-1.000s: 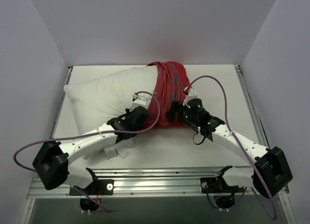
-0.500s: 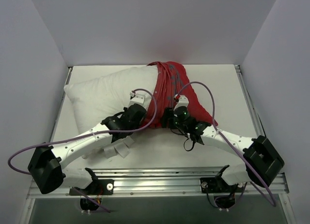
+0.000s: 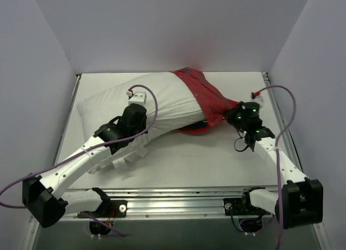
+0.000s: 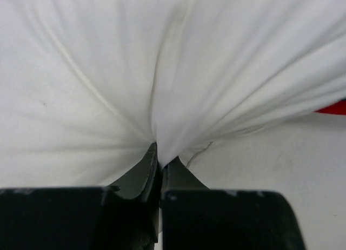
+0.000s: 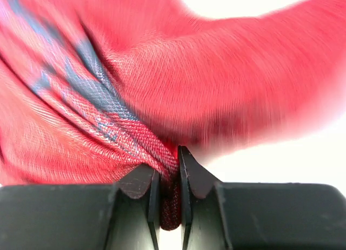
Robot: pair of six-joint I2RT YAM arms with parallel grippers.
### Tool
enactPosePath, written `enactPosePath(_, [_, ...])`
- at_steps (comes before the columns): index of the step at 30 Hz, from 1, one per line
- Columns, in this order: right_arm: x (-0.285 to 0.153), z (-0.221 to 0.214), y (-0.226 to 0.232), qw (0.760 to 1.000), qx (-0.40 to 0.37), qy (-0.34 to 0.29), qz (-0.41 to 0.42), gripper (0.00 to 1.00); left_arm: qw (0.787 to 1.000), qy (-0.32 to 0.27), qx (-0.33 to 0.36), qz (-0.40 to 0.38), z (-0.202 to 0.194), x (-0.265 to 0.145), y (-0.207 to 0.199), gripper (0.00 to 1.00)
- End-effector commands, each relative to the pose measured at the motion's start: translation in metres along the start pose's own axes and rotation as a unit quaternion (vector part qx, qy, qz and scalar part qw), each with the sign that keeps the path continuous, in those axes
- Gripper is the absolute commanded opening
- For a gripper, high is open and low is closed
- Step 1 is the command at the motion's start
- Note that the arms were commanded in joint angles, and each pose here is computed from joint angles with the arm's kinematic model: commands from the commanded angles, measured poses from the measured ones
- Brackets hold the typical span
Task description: Remove the pillowcase from the pillow
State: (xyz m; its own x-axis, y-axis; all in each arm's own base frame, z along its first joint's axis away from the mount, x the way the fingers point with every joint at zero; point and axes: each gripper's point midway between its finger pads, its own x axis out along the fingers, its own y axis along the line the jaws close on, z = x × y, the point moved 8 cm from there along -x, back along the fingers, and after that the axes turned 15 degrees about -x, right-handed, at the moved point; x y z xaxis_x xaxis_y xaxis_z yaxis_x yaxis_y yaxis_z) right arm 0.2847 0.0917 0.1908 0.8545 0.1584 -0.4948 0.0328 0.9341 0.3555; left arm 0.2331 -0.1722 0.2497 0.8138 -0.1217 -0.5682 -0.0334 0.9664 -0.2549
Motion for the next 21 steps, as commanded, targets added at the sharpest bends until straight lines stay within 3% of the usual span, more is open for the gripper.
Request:
enactPosePath(1, [-0.032,0.067,-0.081,0.971,0.109,-0.124,-0.174,0.0,0.993,-0.052,-0.011,0.108,0.035,-0.039,0.057,0.02])
enactPosePath(7, [-0.026,0.114,-0.048,0.989,0.069,-0.115,-0.064,0.0,0.99,-0.078,-0.002,0.114,0.053,-0.065,0.067,0.02])
enactPosePath(11, [-0.05,0.136,-0.041,0.989,0.016,-0.123,-0.077,0.0,0.991,-0.115,-0.006,0.073,0.079,-0.096,0.063,0.02])
enactPosePath(15, [-0.083,0.178,-0.024,0.98,0.002,-0.182,-0.074,0.0,0.985,-0.166,0.0,0.036,0.104,-0.115,0.056,0.02])
enactPosePath(21, [-0.103,0.25,0.0,0.97,-0.029,-0.234,-0.066,0.0,0.972,-0.222,-0.021,0.072,0.153,-0.126,0.055,0.02])
